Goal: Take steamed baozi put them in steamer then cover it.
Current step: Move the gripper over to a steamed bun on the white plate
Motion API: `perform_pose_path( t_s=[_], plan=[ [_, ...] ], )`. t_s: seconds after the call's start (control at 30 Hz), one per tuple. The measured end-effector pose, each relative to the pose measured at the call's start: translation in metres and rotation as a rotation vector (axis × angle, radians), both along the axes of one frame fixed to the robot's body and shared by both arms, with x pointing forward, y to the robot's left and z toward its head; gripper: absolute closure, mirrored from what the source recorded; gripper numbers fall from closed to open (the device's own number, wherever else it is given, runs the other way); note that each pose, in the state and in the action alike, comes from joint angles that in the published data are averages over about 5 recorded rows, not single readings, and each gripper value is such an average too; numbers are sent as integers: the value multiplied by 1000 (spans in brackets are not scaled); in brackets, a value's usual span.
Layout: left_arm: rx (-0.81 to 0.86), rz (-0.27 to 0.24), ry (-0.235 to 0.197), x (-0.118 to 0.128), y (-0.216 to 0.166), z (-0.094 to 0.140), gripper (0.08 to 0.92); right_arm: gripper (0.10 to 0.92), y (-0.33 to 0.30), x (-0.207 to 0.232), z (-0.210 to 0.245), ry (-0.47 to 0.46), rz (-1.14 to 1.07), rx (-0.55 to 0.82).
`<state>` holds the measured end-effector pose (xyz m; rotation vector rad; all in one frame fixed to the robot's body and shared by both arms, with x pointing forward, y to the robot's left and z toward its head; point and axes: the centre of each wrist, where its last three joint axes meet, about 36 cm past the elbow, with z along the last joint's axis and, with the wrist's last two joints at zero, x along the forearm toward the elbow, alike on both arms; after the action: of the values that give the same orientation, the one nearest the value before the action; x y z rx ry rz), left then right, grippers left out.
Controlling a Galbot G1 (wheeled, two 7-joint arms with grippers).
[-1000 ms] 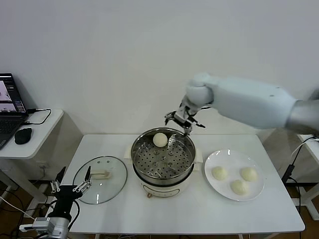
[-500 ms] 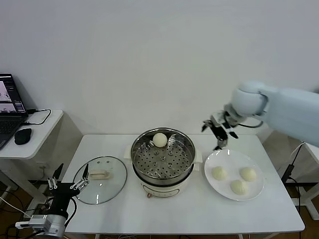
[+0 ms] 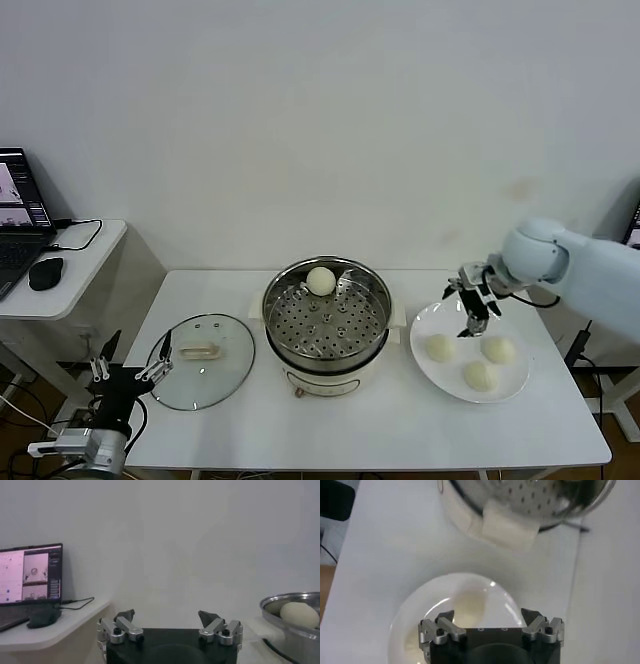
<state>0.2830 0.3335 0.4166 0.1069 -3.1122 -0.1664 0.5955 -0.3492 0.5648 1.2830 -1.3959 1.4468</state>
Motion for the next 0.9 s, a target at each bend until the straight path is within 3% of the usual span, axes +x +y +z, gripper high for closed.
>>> perform_pose_path(
  t_s=[0.9],
  plan=[
    [-8, 10, 22, -3, 0, -10, 177, 199, 3, 10, -92, 42, -48, -13]
  ],
)
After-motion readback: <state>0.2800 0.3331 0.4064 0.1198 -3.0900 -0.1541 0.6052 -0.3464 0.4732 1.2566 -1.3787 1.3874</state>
